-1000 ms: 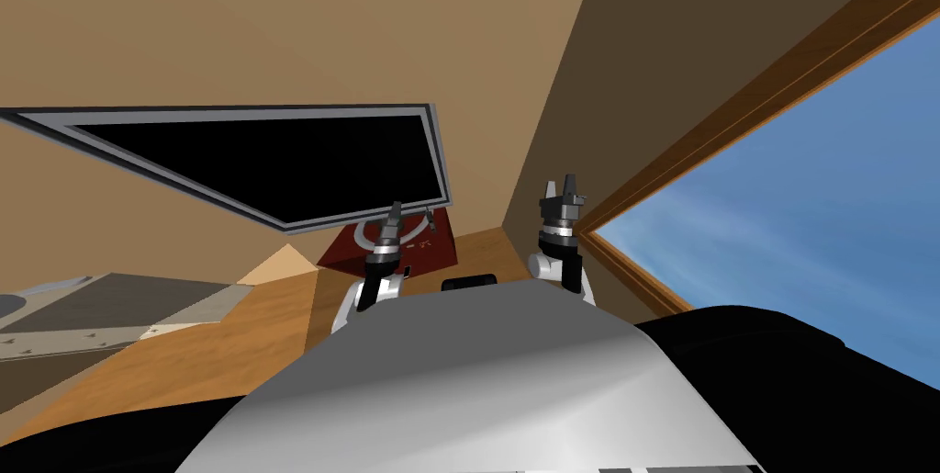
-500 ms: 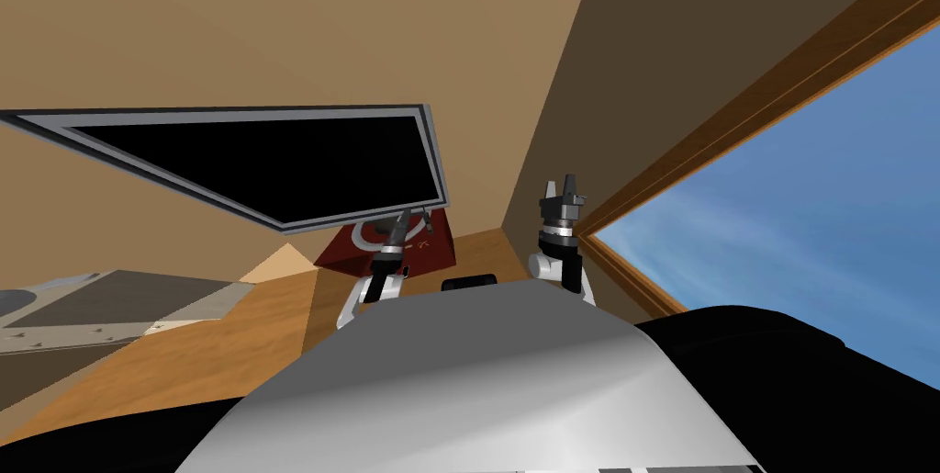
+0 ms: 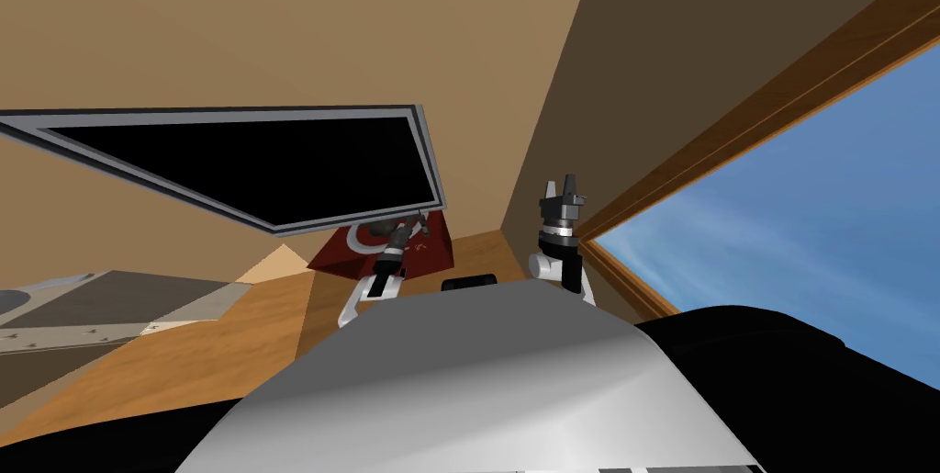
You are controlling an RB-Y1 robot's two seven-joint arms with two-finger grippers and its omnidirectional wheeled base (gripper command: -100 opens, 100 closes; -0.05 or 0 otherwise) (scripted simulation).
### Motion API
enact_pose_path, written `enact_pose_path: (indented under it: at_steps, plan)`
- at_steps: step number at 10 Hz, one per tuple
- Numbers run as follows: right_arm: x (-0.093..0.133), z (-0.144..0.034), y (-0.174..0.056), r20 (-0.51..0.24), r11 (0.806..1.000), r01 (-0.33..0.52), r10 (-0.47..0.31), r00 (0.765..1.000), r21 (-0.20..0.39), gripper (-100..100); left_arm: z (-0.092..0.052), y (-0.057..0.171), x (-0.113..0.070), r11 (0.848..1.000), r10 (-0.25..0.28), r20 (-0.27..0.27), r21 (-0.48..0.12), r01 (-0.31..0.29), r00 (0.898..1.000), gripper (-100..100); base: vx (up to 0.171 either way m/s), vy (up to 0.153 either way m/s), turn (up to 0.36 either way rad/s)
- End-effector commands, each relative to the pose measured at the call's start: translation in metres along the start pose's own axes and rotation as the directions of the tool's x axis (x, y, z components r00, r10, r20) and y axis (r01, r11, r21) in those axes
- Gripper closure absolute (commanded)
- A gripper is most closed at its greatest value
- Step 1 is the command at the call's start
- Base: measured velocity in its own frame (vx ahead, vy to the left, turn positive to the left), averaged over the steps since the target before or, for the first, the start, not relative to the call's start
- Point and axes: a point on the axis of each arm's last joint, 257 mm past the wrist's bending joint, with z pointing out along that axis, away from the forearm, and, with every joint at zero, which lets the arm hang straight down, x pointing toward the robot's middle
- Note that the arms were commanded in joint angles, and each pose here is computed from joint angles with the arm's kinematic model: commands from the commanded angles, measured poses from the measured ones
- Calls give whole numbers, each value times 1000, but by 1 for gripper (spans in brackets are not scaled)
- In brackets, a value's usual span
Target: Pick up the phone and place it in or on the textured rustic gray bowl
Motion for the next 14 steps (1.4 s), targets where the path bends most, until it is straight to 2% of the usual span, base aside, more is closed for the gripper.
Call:
enact_pose_path:
  at_steps: [1, 2, 3, 4, 7, 8, 9, 10, 14]
  plan:
    - [0, 0, 0, 0, 1000, 0, 0, 1000, 0, 0, -1, 24, 9, 997, 62, -36, -42, -64, 997, -100, 54, -79, 4]
    - [0, 0, 0, 0, 1000, 0, 0, 1000, 0, 0, -3, 30, 14, 997, 61, -46, -53, -63, 997, -100, 47, -58, 11]
    - [0, 0, 0, 0, 1000, 0, 0, 1000, 0, 0, -4, 44, 19, 991, 100, -70, -77, -106, 992, -100, 62, -41, -2]
    - [0, 0, 0, 0, 1000, 0, 0, 1000, 0, 0, -5, 47, 21, 991, 99, -75, -83, -106, 992, -100, 51, -28, 1]
    - [0, 0, 0, 0, 1000, 0, 0, 1000, 0, 0, -16, 95, 40, 961, 203, -161, -154, -228, 966, -100, 78, -63, -6]
    - [0, 0, 0, 0, 1000, 0, 0, 1000, 0, 0, -16, 95, 40, 961, 203, -161, -154, -228, 966, -100, 76, -53, -2]
    - [0, 0, 0, 0, 1000, 0, 0, 1000, 0, 0, -24, 120, 48, 936, 262, -210, -184, -301, 942, -100, 108, -72, -27]
    - [0, 0, 0, 0, 1000, 0, 0, 1000, 0, 0, -25, 122, 49, 935, 260, -214, -187, -301, 941, -100, 86, -58, -8]
    - [0, 0, 0, 0, 1000, 0, 0, 1000, 0, 0, -43, 166, 62, 879, 342, -305, -230, -417, 889, -100, 80, -48, -19]
